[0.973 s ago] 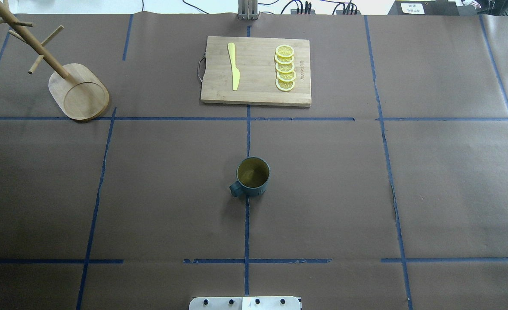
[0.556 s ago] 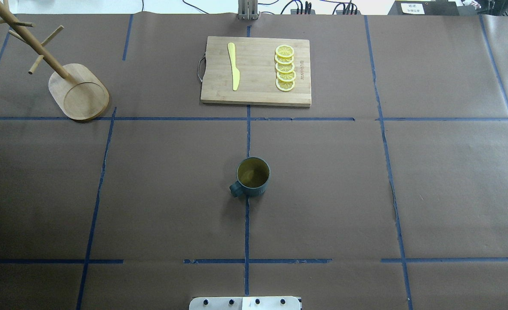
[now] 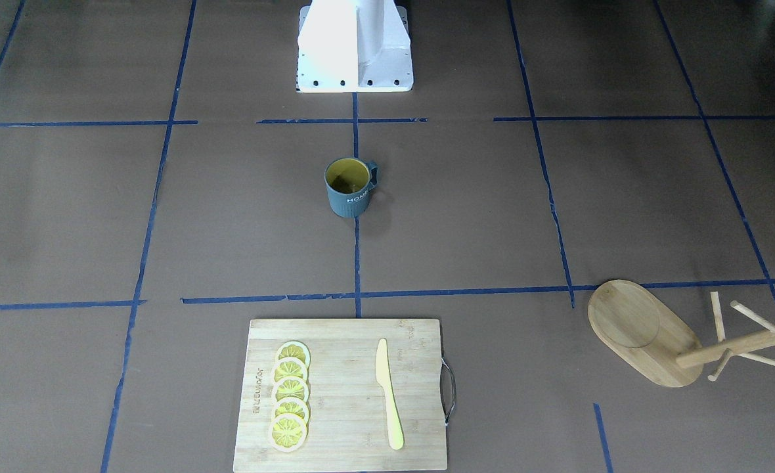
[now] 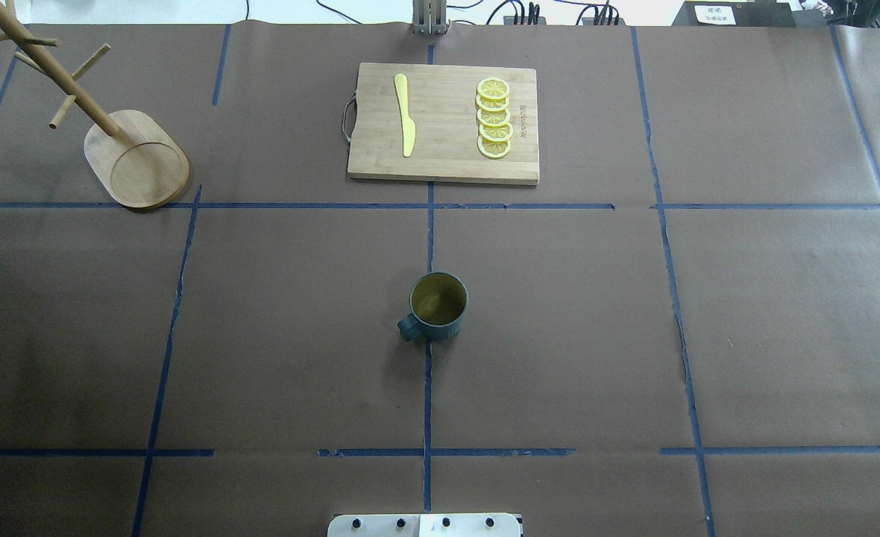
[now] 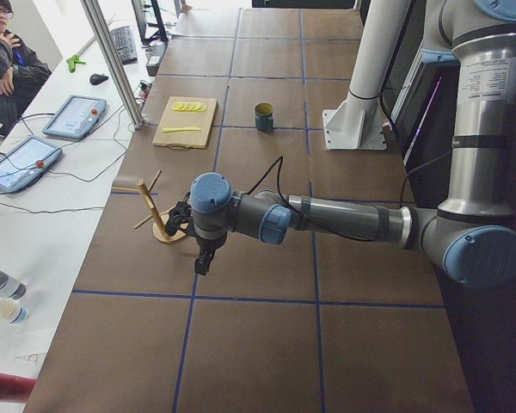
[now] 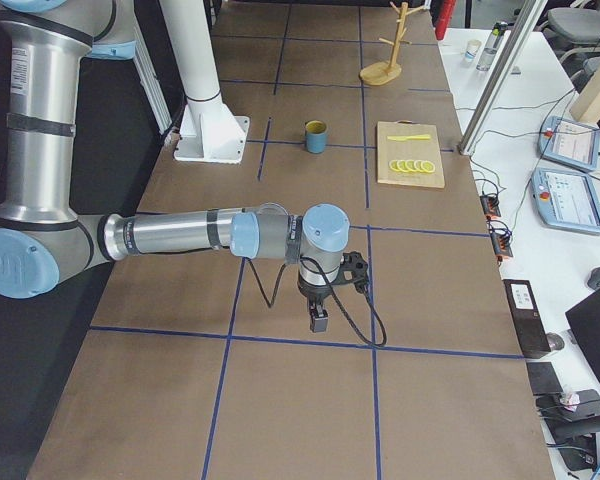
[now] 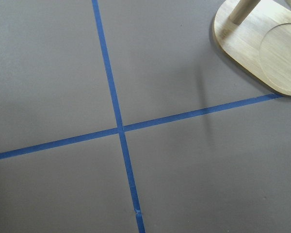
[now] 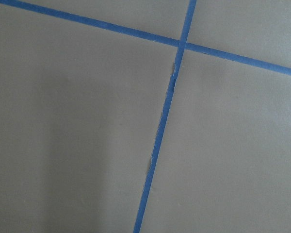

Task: Hang cup on storage rack
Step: 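Release the teal mug and withdraw the right gripper, then move the left gripper to the teal mug and grasp its handle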

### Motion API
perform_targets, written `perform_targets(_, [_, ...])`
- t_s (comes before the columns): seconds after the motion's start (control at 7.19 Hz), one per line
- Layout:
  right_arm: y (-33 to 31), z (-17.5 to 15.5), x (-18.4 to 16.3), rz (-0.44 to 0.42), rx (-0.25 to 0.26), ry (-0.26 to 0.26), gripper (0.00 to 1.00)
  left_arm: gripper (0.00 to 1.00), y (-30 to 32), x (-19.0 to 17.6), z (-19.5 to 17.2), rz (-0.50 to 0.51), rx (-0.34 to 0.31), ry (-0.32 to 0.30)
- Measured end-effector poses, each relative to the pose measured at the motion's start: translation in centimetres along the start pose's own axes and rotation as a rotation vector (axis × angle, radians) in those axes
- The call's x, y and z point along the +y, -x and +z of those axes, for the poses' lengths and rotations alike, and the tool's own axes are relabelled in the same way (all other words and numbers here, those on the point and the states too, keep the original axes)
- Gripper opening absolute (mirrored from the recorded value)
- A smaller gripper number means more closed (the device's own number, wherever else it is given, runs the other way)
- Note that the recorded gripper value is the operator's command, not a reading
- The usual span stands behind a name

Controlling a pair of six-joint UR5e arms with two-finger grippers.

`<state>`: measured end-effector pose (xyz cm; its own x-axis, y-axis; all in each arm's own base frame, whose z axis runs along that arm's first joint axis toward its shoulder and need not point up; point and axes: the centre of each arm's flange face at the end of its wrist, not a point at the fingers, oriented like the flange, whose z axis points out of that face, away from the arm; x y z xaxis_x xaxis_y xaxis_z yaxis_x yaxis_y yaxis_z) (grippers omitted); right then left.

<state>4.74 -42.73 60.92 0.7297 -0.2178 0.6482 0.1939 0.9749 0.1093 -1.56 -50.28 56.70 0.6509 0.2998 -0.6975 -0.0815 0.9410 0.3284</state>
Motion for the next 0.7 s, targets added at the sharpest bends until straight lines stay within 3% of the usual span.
perform_targets(0.14, [0.0,0.0,0.0,0.001,0.000,-0.001,1.00,1.00,-3.5,-1.0,0.7,0.033,0.016,0.010])
perform_targets(0.42, [0.1,0.0,0.0,0.001,-0.001,-0.002,1.00,1.00,-14.2,-2.2,1.2,0.004,0.074,0.025])
perform_targets(0.7, [0.0,0.0,0.0,0.003,-0.002,-0.001,1.00,1.00,-26.3,-4.5,1.1,0.091,0.150,0.009])
